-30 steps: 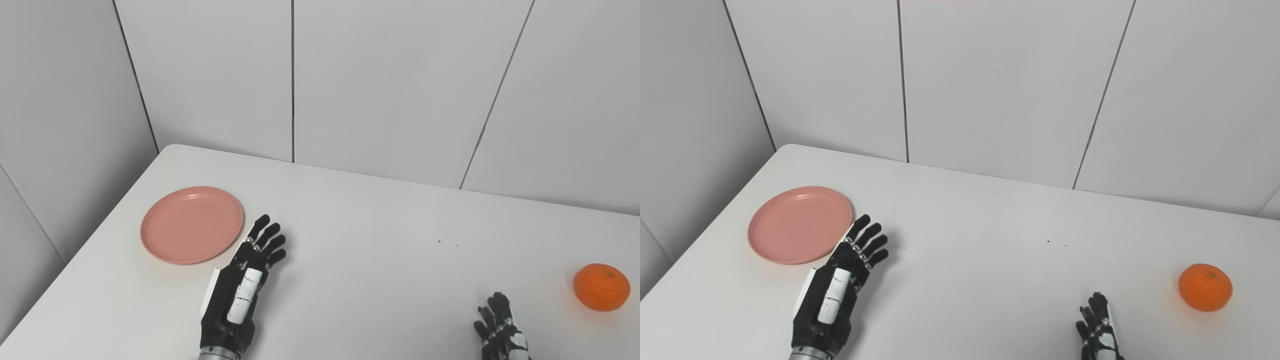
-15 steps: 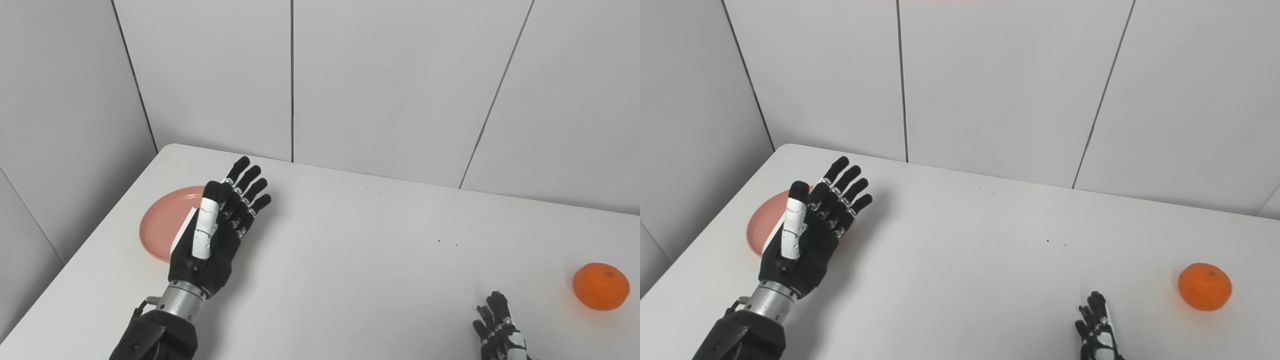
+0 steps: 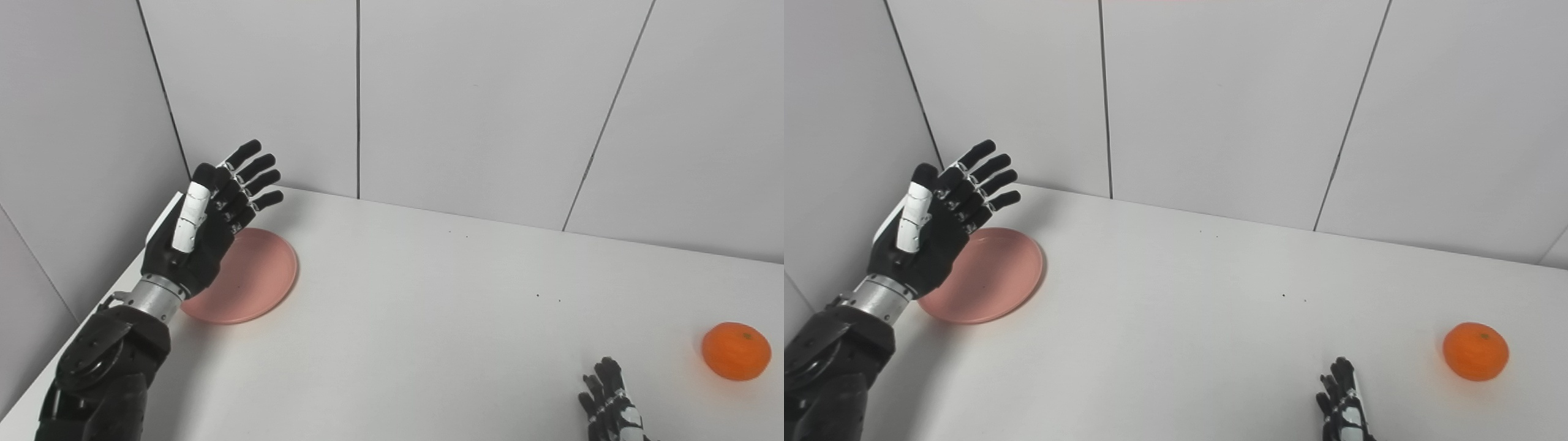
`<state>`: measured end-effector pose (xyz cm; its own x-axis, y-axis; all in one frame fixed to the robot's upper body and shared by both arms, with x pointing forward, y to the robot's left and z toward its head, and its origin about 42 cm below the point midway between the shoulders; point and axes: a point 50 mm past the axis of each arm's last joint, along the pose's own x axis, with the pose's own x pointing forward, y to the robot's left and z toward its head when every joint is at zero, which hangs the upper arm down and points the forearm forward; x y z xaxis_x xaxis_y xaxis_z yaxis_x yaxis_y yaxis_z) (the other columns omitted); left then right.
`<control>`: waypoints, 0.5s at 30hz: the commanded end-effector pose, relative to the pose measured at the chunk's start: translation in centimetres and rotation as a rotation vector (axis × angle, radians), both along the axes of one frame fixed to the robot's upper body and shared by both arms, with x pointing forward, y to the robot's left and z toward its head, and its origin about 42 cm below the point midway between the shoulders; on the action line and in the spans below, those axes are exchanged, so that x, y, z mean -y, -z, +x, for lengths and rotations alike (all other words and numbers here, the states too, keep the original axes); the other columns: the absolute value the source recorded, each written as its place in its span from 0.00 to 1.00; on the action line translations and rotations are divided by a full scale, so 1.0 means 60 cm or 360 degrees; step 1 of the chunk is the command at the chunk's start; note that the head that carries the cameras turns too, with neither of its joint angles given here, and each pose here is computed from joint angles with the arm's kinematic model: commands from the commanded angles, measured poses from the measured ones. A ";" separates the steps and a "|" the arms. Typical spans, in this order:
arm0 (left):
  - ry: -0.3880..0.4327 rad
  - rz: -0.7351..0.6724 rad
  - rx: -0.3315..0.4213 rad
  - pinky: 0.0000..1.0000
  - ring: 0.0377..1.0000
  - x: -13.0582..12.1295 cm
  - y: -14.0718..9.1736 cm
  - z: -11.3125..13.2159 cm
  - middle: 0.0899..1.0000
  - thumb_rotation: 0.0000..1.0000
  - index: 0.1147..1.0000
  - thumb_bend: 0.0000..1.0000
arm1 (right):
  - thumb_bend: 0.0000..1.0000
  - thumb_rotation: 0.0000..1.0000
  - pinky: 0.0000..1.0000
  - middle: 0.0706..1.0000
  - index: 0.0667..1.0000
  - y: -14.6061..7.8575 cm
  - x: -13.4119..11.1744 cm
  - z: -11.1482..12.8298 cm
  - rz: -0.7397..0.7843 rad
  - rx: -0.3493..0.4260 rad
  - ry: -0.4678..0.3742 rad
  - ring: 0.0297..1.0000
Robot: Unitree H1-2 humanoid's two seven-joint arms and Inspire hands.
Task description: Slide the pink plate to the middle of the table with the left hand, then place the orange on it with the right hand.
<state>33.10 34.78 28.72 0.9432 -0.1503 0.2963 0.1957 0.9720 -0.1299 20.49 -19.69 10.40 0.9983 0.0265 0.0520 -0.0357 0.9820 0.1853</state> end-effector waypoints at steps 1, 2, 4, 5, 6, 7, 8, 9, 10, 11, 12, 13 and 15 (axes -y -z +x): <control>0.0054 0.0012 0.0160 0.85 0.92 -0.013 -0.041 0.010 0.88 0.75 0.87 0.98 | 0.74 1.00 1.00 1.00 0.98 0.064 0.015 -0.057 -0.0003 -0.0362 0.0006 1.00; 0.0060 0.0020 0.0153 0.85 0.92 -0.024 -0.045 0.015 0.89 0.76 0.88 0.98 | 0.74 1.00 1.00 1.00 0.98 0.064 0.016 -0.057 -0.0003 -0.0362 0.0006 1.00; 0.0064 0.0030 0.0145 0.83 0.94 -0.041 -0.051 0.023 0.90 0.76 0.89 0.98 | 0.74 1.00 1.00 1.00 0.98 0.065 0.017 -0.057 -0.0005 -0.0365 0.0008 1.00; 0.0057 0.0042 0.0141 0.86 0.93 -0.050 -0.054 0.027 0.90 0.76 0.89 0.99 | 0.74 1.00 1.00 1.00 0.97 0.065 0.017 -0.057 -0.0009 -0.0367 0.0010 1.00; 0.0051 0.0050 0.0139 0.89 0.93 -0.056 -0.055 0.030 0.91 0.76 0.90 0.99 | 0.74 1.00 1.00 1.00 0.97 0.065 0.017 -0.057 -0.0012 -0.0368 0.0011 1.00; 0.0034 0.0060 0.0133 0.89 0.93 -0.069 -0.059 0.035 0.91 0.76 0.90 0.99 | 0.74 1.00 1.00 1.00 0.97 0.065 0.018 -0.057 -0.0015 -0.0367 0.0010 1.00; 0.0022 0.0065 0.0129 0.87 0.92 -0.077 -0.061 0.038 0.91 0.77 0.91 1.00 | 0.74 1.00 1.00 1.00 0.97 0.066 0.018 -0.057 -0.0016 -0.0365 0.0009 1.00; 0.0017 0.0061 0.0124 0.86 0.92 -0.088 -0.063 0.042 0.91 0.77 0.91 1.00 | 0.74 1.00 1.00 1.00 0.97 0.066 0.018 -0.057 -0.0016 -0.0365 0.0008 1.00; 0.0014 0.0057 0.0122 0.86 0.93 -0.095 -0.065 0.045 0.92 0.77 0.91 0.99 | 0.74 1.00 1.00 1.00 0.97 0.066 0.018 -0.056 -0.0017 -0.0366 0.0007 1.00; 0.0008 0.0052 0.0119 0.86 0.93 -0.105 -0.067 0.048 0.92 0.77 0.92 0.99 | 0.74 1.00 1.00 1.00 0.97 0.066 0.018 -0.056 -0.0015 -0.0366 0.0006 1.00; 0.0004 0.0049 0.0118 0.85 0.93 -0.112 -0.068 0.050 0.93 0.76 0.93 0.98 | 0.74 1.00 1.00 1.00 0.97 0.066 0.018 -0.056 -0.0013 -0.0366 0.0006 1.00; -0.0011 0.0056 0.0115 0.85 0.93 -0.122 -0.067 0.054 0.93 0.77 0.93 0.98 | 0.73 1.00 1.00 1.00 0.97 0.066 0.018 -0.056 -0.0015 -0.0366 0.0005 1.00; -0.0034 0.0064 0.0109 0.87 0.94 -0.139 -0.064 0.060 0.94 0.78 0.92 0.97 | 0.73 1.00 1.00 1.00 0.97 0.066 0.018 -0.055 -0.0016 -0.0367 0.0007 1.00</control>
<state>36.25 42.32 29.82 0.9574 -0.1259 0.2598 0.1640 0.9778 -0.1304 20.51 -19.73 10.36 0.9984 0.0269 0.0506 -0.0357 0.9823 0.1837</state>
